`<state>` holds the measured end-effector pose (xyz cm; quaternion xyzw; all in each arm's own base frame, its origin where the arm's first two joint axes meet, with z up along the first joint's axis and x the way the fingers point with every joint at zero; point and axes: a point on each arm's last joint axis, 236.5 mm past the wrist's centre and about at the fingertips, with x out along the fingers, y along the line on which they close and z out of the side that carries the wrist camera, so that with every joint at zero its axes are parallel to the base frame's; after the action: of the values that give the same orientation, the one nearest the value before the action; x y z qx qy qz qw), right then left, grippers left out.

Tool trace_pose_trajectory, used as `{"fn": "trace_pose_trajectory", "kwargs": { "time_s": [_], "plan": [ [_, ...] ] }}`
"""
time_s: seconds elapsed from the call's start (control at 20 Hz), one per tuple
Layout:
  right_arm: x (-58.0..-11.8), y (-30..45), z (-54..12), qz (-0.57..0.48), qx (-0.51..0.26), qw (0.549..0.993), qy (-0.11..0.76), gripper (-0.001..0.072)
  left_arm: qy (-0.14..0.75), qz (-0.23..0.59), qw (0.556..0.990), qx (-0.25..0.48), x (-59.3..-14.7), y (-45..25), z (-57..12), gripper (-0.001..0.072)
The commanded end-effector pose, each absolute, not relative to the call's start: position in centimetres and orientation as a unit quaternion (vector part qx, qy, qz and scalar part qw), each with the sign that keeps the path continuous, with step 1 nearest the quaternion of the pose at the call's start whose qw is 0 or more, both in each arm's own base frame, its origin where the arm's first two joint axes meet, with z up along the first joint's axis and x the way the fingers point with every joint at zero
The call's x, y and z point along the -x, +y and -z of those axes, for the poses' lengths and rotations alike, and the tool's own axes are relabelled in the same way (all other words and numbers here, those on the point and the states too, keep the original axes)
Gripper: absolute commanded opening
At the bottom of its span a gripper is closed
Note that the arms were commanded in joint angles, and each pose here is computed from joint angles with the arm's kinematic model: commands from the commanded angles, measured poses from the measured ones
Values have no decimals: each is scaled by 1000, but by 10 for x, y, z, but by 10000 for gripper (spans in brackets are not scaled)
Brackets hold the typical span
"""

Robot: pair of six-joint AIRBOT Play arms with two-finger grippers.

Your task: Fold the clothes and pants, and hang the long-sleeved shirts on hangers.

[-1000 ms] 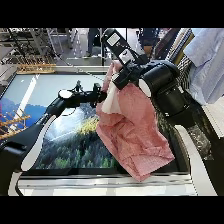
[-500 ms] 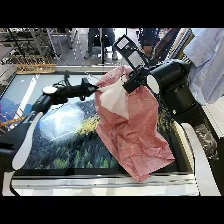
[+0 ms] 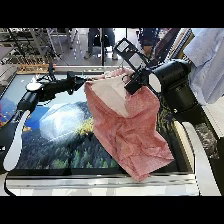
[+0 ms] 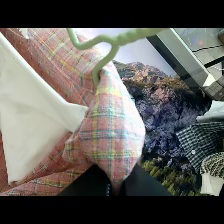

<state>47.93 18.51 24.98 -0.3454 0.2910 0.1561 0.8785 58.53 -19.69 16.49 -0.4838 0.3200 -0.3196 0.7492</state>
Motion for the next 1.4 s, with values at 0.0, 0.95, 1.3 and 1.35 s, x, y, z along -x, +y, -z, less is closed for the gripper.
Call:
{"fn": "trace_pose_trajectory", "kwargs": {
  "time_s": [0.0,0.95,1.3,1.35],
  "plan": [
    [-478,182,-248,-155,355,873,295,19,314,316,754,482,-588,-191,-166,9],
    [-517,133,-169,-85,381,854,344,18,328,376,771,396,-550,-217,-183,212],
    [-533,19,-247,177,82,942,273,18,420,515,673,325,-437,-278,-211,126],
    [-527,-7,-258,208,63,937,274,19,422,534,664,310,-420,-285,-221,126]
  ]
}}
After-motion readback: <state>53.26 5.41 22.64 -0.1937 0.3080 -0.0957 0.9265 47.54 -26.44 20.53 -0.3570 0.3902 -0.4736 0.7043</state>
